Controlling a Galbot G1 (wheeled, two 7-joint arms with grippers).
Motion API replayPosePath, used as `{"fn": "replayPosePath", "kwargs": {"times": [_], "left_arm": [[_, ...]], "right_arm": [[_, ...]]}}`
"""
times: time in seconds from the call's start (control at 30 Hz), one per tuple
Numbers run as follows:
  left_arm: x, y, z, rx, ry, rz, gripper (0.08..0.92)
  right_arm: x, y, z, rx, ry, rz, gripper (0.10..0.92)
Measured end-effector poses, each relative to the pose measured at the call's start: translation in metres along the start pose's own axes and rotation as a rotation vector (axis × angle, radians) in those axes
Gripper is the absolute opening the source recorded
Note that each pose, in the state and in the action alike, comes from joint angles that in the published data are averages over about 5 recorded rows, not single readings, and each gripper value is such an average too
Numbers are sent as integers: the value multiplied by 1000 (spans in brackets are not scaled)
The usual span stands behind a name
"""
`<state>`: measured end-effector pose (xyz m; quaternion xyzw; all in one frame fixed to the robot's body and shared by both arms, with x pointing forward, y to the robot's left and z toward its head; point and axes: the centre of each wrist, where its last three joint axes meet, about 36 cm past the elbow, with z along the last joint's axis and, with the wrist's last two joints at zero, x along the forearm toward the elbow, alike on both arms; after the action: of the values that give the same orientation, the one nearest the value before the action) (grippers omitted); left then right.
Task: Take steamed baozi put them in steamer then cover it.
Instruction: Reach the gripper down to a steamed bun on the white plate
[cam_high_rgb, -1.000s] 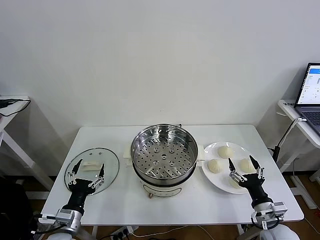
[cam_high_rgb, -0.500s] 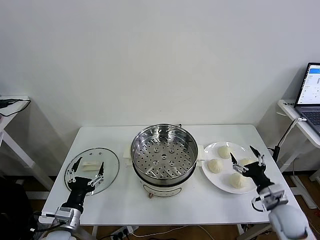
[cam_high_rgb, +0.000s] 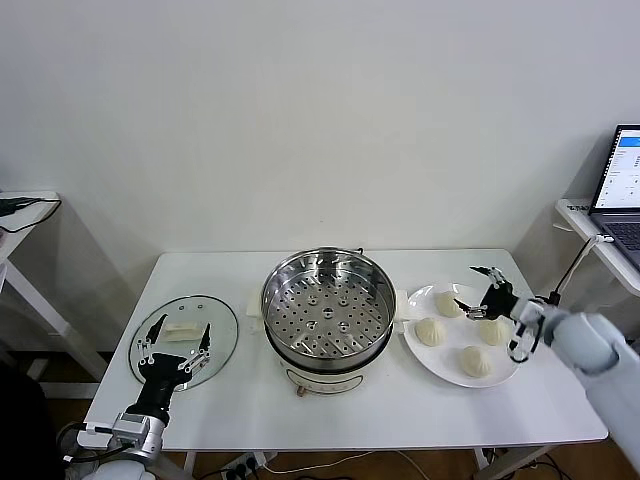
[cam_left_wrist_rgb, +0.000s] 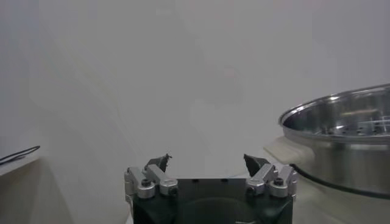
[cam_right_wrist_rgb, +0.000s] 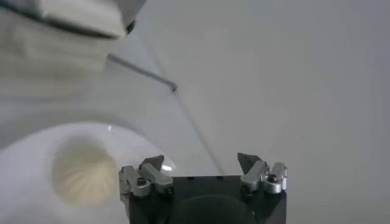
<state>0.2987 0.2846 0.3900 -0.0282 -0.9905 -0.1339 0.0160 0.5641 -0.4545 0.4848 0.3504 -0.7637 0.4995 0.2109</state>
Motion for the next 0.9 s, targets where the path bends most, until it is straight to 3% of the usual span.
{"fn": "replayPosePath", "kwargs": {"times": [0.4,0.9], "left_arm": [[1,1,2,11,12,-22,823],[3,2,1,12,11,-31,823]], "right_arm": [[-41,-87,-24,144,161,-317,823],[-94,-100,-39,184,268,-469,823]]}}
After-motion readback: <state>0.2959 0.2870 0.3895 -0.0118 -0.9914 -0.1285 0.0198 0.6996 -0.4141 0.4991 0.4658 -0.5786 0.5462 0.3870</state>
